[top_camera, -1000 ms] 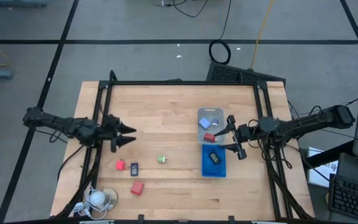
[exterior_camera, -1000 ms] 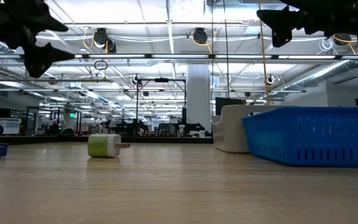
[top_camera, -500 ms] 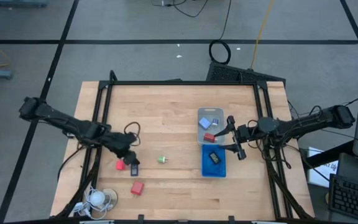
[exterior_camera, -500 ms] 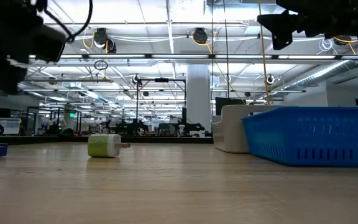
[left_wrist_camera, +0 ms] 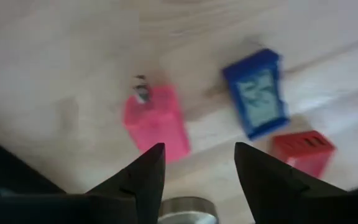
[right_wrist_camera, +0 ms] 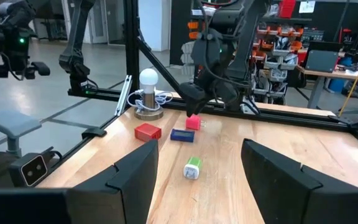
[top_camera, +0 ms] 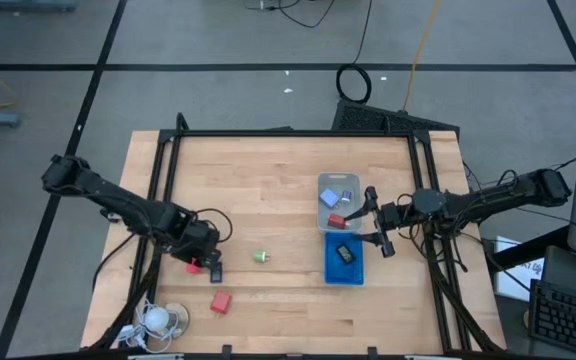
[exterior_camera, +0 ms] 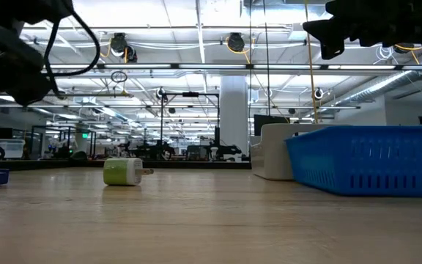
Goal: Pick & Place Office items
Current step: Put the pink charger adapter into the gray bin
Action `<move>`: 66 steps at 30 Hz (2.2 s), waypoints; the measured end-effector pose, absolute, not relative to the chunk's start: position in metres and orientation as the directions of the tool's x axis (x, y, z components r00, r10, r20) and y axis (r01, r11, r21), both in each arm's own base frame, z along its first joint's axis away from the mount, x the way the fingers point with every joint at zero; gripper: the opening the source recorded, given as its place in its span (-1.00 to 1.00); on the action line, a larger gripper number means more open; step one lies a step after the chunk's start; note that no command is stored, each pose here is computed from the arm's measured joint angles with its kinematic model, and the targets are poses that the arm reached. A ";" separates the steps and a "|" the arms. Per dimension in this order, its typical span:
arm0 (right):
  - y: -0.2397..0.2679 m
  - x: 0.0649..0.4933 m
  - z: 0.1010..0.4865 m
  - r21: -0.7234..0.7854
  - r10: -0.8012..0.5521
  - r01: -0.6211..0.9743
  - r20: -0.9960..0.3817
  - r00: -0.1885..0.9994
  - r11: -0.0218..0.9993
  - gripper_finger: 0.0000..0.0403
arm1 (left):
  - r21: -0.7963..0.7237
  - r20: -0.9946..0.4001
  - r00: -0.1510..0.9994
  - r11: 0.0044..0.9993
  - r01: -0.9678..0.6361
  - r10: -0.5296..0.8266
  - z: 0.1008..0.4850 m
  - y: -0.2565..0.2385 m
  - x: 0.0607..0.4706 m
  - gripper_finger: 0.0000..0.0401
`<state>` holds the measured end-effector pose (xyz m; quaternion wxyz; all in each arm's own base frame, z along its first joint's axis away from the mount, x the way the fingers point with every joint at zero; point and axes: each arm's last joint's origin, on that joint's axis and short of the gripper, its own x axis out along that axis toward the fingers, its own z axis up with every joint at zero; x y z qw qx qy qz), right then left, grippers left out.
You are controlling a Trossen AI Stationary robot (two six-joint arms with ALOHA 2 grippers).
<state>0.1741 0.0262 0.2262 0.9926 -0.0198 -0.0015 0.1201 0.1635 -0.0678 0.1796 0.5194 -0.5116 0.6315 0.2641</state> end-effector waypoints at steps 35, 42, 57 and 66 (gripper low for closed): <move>0.026 0.174 0.216 -0.052 0.239 -0.245 -0.108 0.965 0.968 0.10 | 0.009 -0.949 -0.081 0.232 -0.973 -0.305 0.165 -0.078 0.163 0.61; 0.026 0.174 0.216 -0.052 0.239 -0.245 -0.108 0.965 0.968 0.10 | 0.163 -0.955 -0.201 0.179 -0.970 -0.218 0.155 -0.083 0.156 0.58; 0.026 0.174 0.216 -0.052 0.238 -0.245 -0.109 0.965 0.968 0.10 | 0.123 -0.965 -0.175 0.254 -0.959 -0.194 0.141 -0.096 0.165 0.38; 0.026 0.174 0.216 -0.051 0.239 -0.245 -0.110 0.965 0.968 0.10 | 0.092 -0.990 -0.117 0.259 -0.961 -0.082 0.140 -0.094 0.167 0.13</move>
